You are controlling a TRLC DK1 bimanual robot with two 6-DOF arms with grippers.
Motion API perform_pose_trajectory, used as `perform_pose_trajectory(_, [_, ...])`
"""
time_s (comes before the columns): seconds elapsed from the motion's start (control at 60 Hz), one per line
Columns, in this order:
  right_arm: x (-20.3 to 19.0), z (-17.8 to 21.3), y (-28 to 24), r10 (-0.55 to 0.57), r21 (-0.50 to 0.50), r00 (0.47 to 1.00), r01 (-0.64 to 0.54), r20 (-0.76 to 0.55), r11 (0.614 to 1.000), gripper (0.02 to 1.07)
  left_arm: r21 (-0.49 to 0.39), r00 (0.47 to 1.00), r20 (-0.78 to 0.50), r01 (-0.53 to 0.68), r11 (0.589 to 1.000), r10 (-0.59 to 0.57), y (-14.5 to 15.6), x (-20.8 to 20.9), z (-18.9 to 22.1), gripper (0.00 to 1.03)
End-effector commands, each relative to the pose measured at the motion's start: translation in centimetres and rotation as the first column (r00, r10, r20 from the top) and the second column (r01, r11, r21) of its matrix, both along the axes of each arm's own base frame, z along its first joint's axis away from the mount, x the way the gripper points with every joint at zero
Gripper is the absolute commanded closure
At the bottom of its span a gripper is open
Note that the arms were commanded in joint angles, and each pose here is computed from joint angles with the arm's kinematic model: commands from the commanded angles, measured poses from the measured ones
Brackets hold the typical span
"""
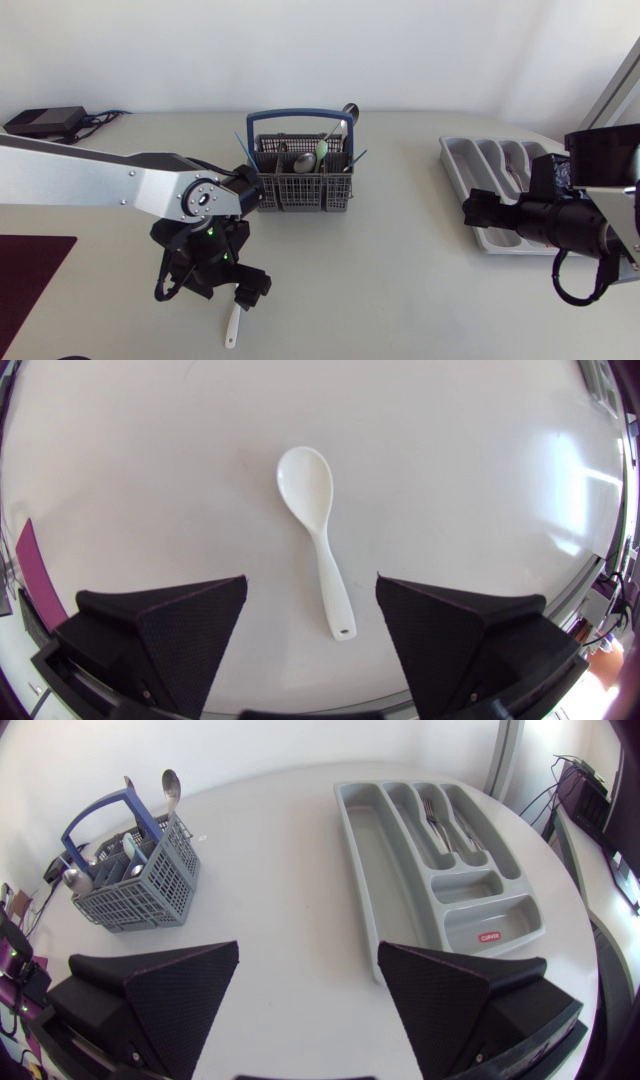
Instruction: Sort the cutlery from the basket into the organizer compartments.
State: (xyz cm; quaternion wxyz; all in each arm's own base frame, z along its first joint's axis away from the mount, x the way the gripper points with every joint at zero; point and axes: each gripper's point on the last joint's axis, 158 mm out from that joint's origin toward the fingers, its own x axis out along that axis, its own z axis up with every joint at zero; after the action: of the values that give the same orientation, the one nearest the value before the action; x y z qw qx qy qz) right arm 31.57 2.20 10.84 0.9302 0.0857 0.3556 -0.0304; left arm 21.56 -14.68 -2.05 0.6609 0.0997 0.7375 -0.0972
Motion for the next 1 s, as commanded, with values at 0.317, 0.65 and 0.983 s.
perform_pose_trajectory(0.317, [0.5, 0.0, 0.5, -0.013, 0.03, 1.0, 0.013, 0.011, 0.999, 0.07, 0.089, 0.994, -0.106, -0.028, 0.996, 0.038, 0.7, -1.6, -2.7, 0.44])
perform_pose_trajectory(0.65, [0.3, -0.2, 0.4, -0.008, 0.022, 1.0, 0.008, 0.012, 1.0, 0.07, 0.07, 0.997, -0.083, 0.005, 0.998, 0.001, 0.0, -1.5, -3.8, 0.62])
perform_pose_trajectory(0.983, [0.3, -0.4, 0.4, -0.005, 0.015, 1.0, 0.005, 0.018, 1.0, 0.07, 0.061, 0.995, -0.093, 0.023, 0.998, -0.017, -0.2, -1.7, -4.2, 0.73])
